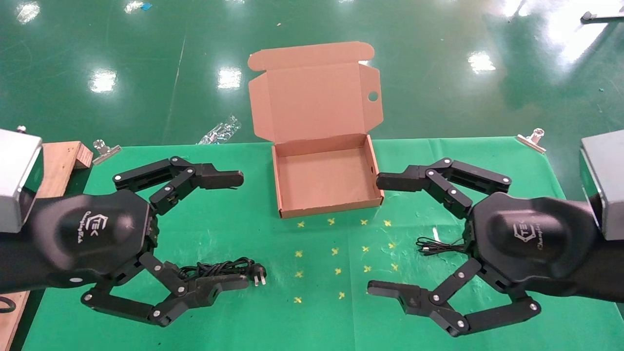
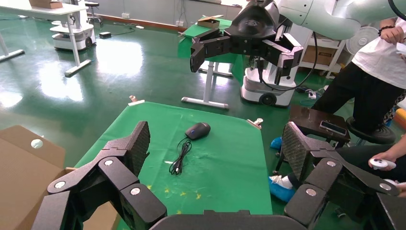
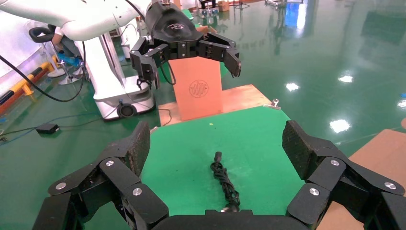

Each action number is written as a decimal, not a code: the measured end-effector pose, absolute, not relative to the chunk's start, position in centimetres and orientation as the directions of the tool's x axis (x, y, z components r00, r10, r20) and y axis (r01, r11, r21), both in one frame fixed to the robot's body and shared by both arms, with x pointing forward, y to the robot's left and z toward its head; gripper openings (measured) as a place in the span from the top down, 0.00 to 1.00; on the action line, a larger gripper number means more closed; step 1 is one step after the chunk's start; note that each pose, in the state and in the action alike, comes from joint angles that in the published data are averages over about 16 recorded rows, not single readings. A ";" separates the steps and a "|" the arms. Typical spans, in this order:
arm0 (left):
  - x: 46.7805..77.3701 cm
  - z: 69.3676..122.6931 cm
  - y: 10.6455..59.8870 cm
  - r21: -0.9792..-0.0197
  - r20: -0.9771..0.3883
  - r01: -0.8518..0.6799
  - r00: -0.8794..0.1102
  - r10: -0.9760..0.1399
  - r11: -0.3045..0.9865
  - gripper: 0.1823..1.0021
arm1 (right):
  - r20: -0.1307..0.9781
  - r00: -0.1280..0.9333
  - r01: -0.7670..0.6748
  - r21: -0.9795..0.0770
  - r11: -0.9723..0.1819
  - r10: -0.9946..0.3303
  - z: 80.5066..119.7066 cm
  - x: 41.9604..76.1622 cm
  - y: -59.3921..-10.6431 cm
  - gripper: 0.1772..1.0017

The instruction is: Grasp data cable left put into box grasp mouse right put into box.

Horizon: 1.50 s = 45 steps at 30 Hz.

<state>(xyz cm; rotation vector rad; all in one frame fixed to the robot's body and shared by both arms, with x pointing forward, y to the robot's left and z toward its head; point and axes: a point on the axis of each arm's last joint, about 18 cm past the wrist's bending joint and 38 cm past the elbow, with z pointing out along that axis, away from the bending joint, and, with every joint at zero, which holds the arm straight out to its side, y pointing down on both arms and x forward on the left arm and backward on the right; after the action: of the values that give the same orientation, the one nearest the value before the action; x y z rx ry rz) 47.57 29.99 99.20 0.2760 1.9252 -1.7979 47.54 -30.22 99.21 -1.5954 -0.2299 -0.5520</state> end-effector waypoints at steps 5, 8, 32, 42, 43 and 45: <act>47.6 99.2 30.0 -0.879 -0.477 0.464 -0.860 -0.179 0.113 0.00 | 0.477 0.860 0.464 -0.879 -0.112 -0.178 99.2 47.5 -30.2 0.00; 47.6 99.2 30.0 -0.879 -0.477 0.464 -0.860 -0.179 0.113 0.00 | 0.477 0.860 0.464 -0.879 -0.112 -0.178 99.2 47.5 -30.2 0.00; 50.8 92.3 30.1 -0.750 -0.526 0.401 -0.844 -0.107 0.526 0.00 | 0.474 0.849 0.385 -0.857 -0.342 -0.233 95.4 48.8 -32.1 0.00; 56.3 87.3 30.2 -0.575 -0.552 0.262 -0.823 -0.131 0.775 0.00 | 0.489 0.827 0.372 -0.846 -0.383 -0.277 94.4 48.7 -33.8 0.00; 56.9 87.0 30.1 -0.559 -0.558 0.250 -0.819 -0.136 0.791 0.00 | 0.492 0.825 0.373 -0.844 -0.385 -0.280 94.4 48.6 -33.9 0.00; 58.0 86.5 29.7 -0.530 -0.571 0.226 -0.808 -0.146 0.818 0.00 | 0.498 0.819 0.376 -0.841 -0.390 -0.285 94.5 48.5 -34.2 0.00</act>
<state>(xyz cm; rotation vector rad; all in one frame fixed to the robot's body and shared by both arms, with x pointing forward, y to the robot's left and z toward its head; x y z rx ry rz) 57.98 29.71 86.50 0.0588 2.3834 -0.7960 48.51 -34.21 94.49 -1.8401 -0.0686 -0.7085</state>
